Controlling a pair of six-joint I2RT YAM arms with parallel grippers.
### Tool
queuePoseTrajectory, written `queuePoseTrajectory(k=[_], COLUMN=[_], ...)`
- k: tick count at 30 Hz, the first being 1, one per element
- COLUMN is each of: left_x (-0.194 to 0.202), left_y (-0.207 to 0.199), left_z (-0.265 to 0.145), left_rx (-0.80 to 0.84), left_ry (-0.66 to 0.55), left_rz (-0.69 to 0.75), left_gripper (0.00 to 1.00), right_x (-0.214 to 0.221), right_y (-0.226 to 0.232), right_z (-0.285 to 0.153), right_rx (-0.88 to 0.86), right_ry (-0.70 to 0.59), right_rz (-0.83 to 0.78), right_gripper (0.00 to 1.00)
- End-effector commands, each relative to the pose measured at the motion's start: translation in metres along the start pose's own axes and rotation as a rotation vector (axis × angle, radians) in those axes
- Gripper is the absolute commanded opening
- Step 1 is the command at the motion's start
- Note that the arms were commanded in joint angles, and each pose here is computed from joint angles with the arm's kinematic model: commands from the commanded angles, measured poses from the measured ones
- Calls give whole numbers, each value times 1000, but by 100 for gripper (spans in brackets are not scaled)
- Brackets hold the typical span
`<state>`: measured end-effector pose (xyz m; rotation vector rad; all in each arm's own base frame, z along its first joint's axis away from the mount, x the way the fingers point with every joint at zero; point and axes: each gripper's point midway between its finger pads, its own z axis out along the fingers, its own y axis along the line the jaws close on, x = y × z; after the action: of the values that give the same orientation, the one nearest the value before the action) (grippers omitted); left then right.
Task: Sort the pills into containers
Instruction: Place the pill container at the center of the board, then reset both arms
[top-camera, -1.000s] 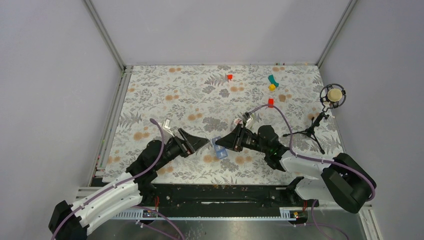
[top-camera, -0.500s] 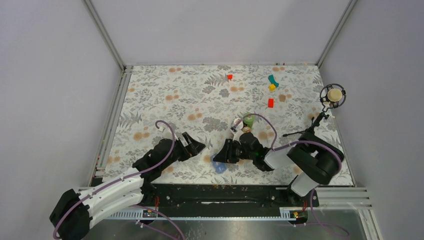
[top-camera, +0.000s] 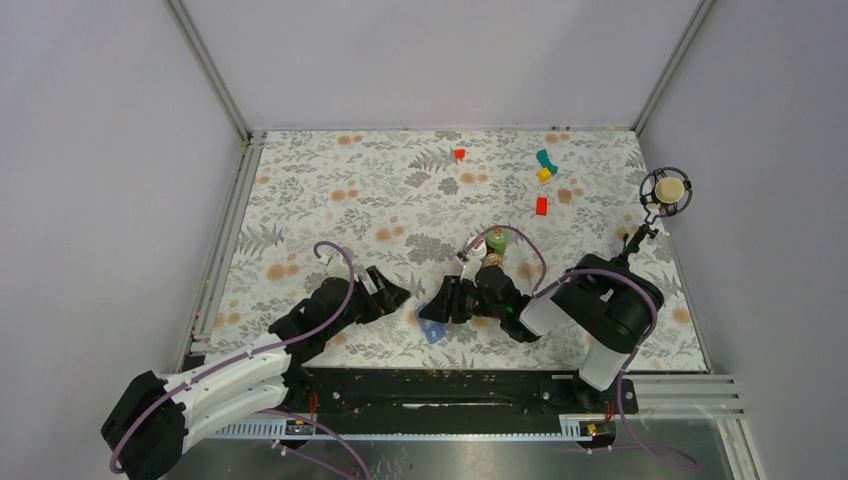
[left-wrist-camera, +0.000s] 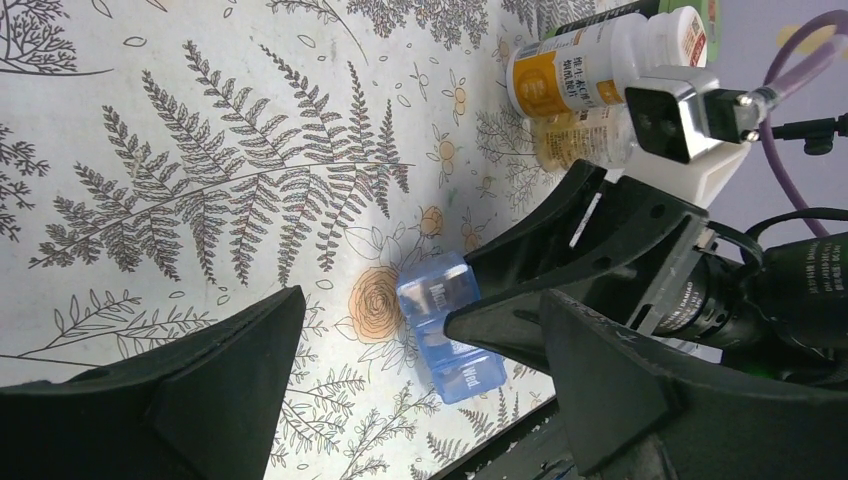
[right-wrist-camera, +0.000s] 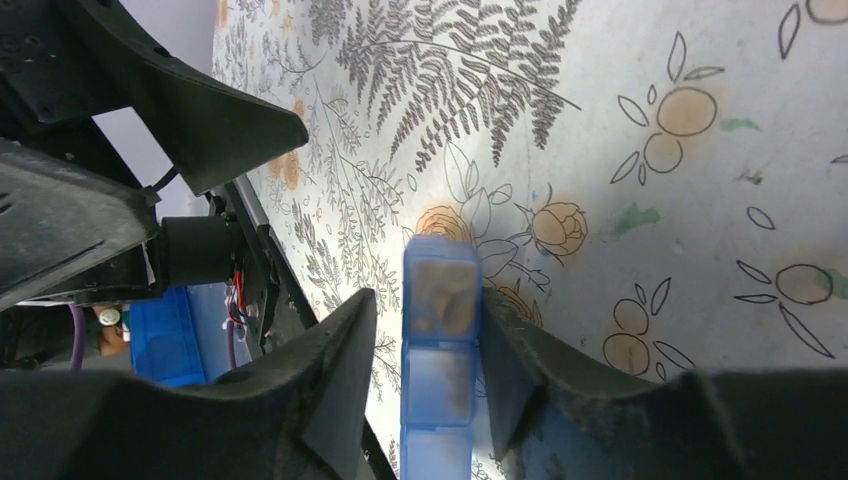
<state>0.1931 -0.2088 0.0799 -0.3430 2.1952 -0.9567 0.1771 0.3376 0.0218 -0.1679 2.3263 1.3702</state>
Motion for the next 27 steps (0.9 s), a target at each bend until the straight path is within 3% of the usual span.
queuePoseTrajectory(k=[1, 14, 20, 27], left_x=[-11, -15, -18, -35], left_y=[-9, -11, -11, -22], left_z=[1, 0, -2, -18], left_rx=[35, 32, 22, 8], left_ry=[-44, -52, -57, -89], left_rz=[14, 24, 35, 73], left_gripper=[88, 90, 92, 99], right_x=[-6, -25, -33, -56], right_y=[-18, -23, -17, 10], right_z=[-6, -24, -35, -71], right_rx=[116, 245, 277, 303], right_ry=[-35, -80, -99, -173], right_rz=[-72, -132, -144, -205], right_gripper=[54, 75, 78, 87])
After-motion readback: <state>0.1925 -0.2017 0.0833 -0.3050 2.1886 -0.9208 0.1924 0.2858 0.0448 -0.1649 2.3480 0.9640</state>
